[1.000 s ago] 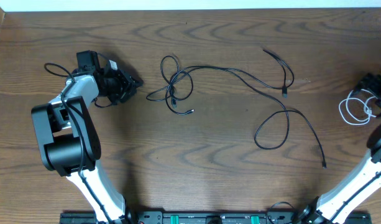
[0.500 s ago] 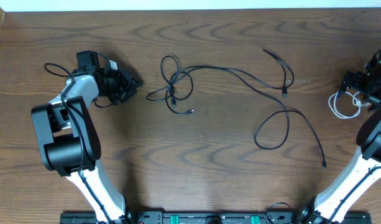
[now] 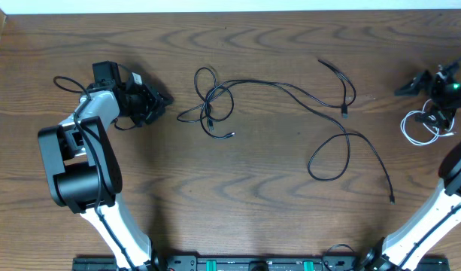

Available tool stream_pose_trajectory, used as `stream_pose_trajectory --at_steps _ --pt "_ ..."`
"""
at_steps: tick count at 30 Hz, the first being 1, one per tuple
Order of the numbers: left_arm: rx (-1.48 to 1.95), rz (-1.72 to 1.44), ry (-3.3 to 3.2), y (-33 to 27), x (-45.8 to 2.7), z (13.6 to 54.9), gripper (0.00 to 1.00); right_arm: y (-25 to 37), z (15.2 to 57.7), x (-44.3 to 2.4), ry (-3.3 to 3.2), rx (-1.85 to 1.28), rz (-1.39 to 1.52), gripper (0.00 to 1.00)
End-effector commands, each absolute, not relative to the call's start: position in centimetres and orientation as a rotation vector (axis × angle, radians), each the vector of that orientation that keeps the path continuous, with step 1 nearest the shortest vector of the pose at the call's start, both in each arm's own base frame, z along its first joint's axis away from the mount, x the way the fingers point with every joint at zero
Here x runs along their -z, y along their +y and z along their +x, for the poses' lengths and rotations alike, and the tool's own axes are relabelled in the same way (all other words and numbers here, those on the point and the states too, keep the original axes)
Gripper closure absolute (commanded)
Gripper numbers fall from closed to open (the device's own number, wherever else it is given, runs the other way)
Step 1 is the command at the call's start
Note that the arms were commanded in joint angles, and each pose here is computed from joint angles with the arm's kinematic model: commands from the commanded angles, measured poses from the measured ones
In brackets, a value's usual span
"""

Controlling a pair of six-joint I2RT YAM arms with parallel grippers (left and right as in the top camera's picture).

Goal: Untangle cables
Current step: 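Lower the white cable coil at the right and open the right gripper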

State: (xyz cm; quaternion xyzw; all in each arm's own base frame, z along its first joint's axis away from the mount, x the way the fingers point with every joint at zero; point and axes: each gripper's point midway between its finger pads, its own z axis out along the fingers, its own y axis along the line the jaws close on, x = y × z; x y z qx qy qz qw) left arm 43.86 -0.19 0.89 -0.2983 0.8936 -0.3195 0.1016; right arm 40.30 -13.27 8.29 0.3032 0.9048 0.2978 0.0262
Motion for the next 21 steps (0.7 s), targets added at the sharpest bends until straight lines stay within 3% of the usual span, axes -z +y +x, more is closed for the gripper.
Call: stream_pose_trajectory --at_steps 1,8,21 --pt "0.797 -0.979 2.719 1.2 2.4 42.2 0.6 -13.0 41.4 -11.0 2.564 -1.208 1.264 0.01" --pt "0.797 -0.98 2.719 1.2 2.4 42.1 0.6 -14.9 40.6 -11.0 2.396 -1.253 1.7 0.01" --pt "0.797 -0.979 2.719 1.2 2.4 42.2 0.6 -12.4 41.5 -11.5 2.433 -1.315 1.644 0.01"
